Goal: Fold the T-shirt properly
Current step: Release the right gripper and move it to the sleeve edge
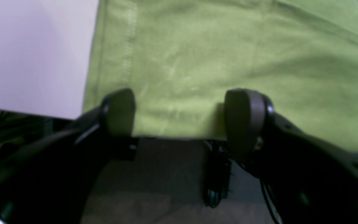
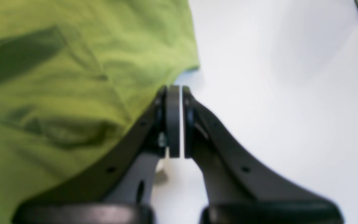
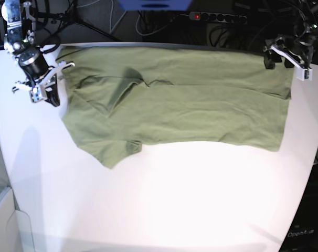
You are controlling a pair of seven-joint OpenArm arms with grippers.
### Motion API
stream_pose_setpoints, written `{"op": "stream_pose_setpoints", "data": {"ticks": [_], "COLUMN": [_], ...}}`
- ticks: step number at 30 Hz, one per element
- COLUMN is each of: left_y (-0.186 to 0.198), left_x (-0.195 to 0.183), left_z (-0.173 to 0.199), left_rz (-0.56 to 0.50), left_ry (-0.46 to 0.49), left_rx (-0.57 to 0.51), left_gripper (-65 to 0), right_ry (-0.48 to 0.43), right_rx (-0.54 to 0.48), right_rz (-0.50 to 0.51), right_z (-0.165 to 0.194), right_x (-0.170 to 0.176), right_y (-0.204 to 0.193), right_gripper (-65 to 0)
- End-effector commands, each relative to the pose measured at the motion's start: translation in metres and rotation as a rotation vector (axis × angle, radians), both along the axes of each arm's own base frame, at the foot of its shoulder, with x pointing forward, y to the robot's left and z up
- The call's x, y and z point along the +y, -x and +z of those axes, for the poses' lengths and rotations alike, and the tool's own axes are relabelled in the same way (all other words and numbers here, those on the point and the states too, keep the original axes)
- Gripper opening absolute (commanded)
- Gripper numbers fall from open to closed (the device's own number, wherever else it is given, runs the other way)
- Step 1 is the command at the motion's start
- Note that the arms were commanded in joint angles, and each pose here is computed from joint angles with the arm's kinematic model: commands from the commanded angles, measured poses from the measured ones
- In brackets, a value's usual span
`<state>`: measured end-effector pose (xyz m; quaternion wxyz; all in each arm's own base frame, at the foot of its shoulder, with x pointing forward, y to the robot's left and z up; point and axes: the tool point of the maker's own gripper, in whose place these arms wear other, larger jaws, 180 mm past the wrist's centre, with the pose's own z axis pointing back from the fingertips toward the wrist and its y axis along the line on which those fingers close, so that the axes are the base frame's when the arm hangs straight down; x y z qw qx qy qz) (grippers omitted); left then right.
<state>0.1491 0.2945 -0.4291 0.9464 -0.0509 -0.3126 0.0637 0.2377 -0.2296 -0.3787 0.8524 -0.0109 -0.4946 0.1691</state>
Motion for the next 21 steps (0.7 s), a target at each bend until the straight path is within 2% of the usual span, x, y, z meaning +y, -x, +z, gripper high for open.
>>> {"op": "stream_pose_setpoints", "data": {"ticks": [1, 11, 21], "left_y": [-0.005, -0.035, -0.054], "left_x": [0.005, -0.006, -0.010], "left_z": [0.008, 0.046, 0.059], "left_rz": [-0.004, -0.064, -0.090], "left_ry": [-0.012, -0.060, -0.090], "left_rx": [-0.027, -0.137, -0.102], "left_gripper": [-22.2, -21.9, -22.2], "right_ry": [0.023, 0.042, 0.034], "right_rx": [-0.035, -0.055, -0.048], "right_rz": [0.006, 0.004, 0.101], "right_z": [0.014, 0.029, 0.037], "right_x": [-0.006, -0.004, 0.011], "right_y": [-0.010, -0.035, -0.055], "right_gripper": [-64.3, -64.3, -64.3]}}
